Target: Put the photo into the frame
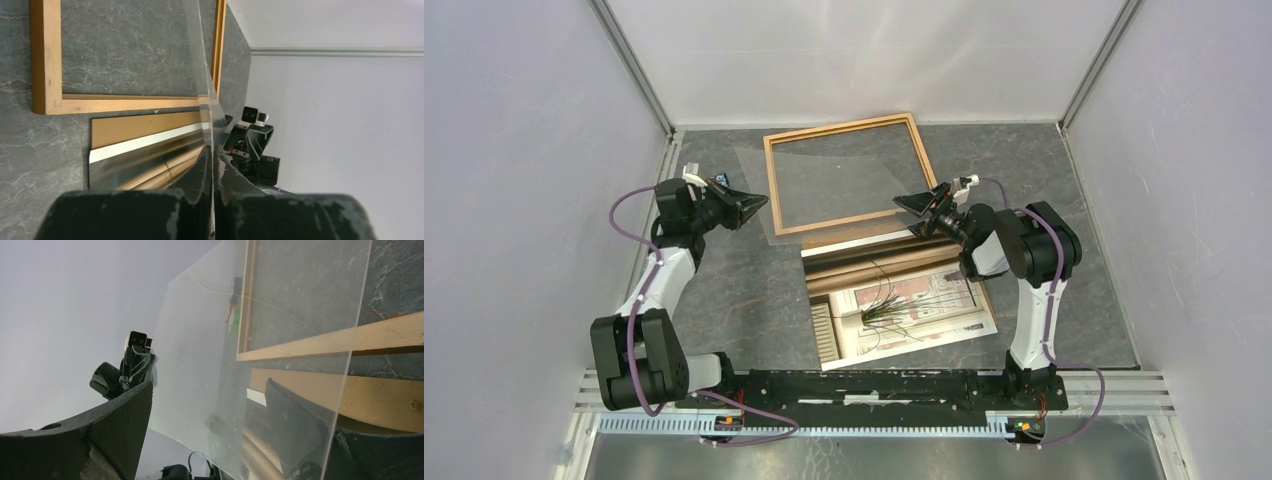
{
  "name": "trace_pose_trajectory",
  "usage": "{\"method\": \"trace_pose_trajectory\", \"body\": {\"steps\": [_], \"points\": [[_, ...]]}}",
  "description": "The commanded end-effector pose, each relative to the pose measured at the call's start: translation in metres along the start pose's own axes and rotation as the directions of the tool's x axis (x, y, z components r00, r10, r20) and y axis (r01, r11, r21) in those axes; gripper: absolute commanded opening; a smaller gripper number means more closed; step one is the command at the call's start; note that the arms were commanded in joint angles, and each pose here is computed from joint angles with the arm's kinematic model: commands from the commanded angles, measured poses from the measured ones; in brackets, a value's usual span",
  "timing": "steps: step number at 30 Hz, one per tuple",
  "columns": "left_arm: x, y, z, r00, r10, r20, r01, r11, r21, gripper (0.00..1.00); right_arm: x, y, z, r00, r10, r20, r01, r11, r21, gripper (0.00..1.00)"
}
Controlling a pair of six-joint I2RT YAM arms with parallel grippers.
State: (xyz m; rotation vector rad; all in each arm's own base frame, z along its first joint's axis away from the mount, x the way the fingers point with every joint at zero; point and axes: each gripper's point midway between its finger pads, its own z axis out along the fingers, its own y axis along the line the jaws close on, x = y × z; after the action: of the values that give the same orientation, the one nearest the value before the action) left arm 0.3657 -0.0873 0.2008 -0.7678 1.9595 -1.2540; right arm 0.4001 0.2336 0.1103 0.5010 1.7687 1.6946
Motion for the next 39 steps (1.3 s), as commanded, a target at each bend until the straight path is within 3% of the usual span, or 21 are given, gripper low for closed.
{"method": "trace_pose_trajectory", "body": {"steps": [1,13,18,34,39], "points": [[0.005,-0.019,-0.008,0.986,0.156,-0.054,-0.152,0.986,0.065,0.02,0.004,0.005,-0.002,0.991,-0.105,-0.088,0.1,0.993,-0.059,0.89],[0.005,-0.032,-0.019,0.948,0.318,-0.023,-0.314,0.943,0.108,0.02,-0.001,-0.021,-0.008,0.983,-0.13,-0.132,0.129,0.992,-0.018,0.92],[0.008,-0.038,-0.02,0.944,0.329,-0.027,-0.321,0.934,0.16,0.02,-0.003,-0.013,-0.006,0.978,-0.156,-0.14,0.148,0.987,-0.065,0.88],[0.007,-0.037,-0.027,0.902,0.431,-0.015,-0.427,0.897,0.114,0.02,-0.012,-0.016,-0.018,0.947,-0.247,-0.204,0.229,0.967,-0.11,0.88],[0.006,-0.036,-0.029,0.876,0.482,-0.015,-0.478,0.872,0.107,0.02,-0.013,-0.016,-0.018,0.927,-0.291,-0.236,0.266,0.955,-0.134,0.8]]}}
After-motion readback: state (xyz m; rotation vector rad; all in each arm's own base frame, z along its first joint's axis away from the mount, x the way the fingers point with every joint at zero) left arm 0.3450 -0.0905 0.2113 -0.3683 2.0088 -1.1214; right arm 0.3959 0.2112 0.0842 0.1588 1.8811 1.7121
